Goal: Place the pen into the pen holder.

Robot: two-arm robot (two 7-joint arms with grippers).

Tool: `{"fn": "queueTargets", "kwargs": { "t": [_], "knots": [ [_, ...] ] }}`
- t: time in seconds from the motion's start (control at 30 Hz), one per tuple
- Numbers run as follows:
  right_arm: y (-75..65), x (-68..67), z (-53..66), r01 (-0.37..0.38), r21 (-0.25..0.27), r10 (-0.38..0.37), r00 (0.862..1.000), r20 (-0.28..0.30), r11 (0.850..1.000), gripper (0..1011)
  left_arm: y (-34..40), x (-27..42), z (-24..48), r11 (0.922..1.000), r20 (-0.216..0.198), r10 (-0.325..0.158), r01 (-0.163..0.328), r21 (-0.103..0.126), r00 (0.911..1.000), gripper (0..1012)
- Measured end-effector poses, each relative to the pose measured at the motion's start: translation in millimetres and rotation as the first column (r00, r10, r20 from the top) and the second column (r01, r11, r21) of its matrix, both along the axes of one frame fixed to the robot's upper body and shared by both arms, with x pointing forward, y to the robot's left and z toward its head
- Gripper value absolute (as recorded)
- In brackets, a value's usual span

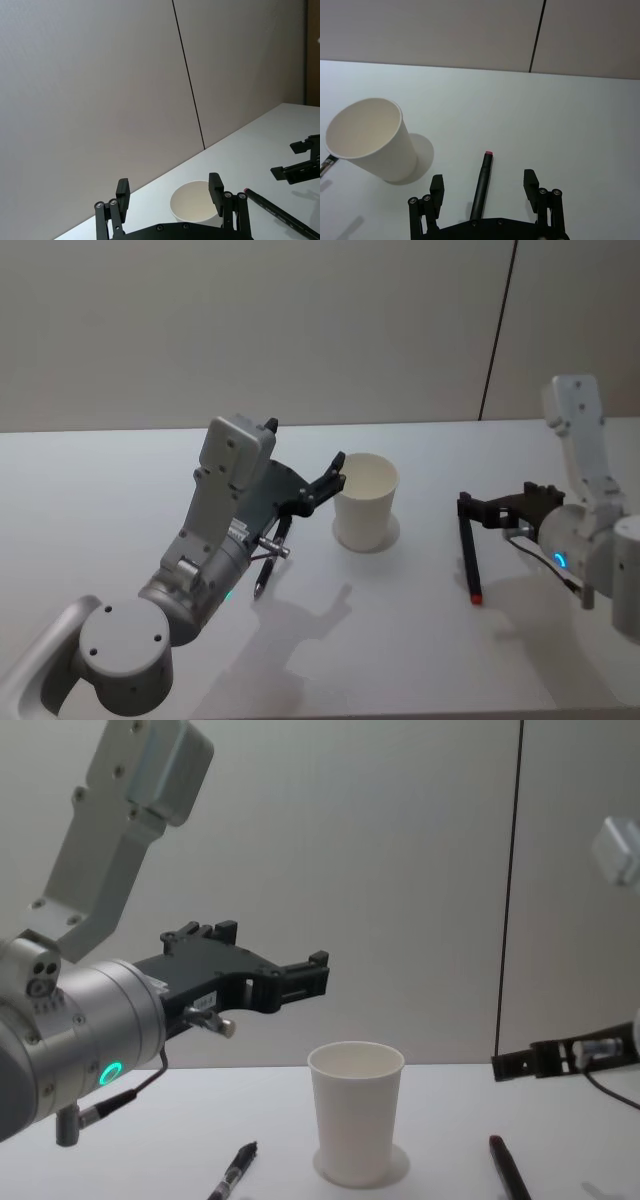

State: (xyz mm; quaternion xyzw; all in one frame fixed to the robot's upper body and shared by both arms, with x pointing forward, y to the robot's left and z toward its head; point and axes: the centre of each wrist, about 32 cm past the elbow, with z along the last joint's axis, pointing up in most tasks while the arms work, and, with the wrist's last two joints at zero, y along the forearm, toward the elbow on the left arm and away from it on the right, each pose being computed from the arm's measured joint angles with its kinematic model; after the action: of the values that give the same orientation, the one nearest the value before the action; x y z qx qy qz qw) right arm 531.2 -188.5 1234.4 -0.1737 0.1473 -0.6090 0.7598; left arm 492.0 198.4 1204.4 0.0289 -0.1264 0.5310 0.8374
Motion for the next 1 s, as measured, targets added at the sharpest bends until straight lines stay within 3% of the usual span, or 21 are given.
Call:
{"fn": "queueTargets", "kwargs": {
  "t": [0.47,1.0],
  "knots": [
    [14.8,31.9,-2.8,0.011,-0.041,-0.015,0.995,-0.094,0.999,1001,0.0,0.0,0.0,1.0000,0.000,0.000,0.000,0.000,1.0000,1004],
    [20.8,62.0,-10.4,0.042,-0.079,-0.057,0.979,-0.198,0.996,1001,0.0,0.0,0.0,1.0000,0.000,0.000,0.000,0.000,1.0000,1004]
  ]
}}
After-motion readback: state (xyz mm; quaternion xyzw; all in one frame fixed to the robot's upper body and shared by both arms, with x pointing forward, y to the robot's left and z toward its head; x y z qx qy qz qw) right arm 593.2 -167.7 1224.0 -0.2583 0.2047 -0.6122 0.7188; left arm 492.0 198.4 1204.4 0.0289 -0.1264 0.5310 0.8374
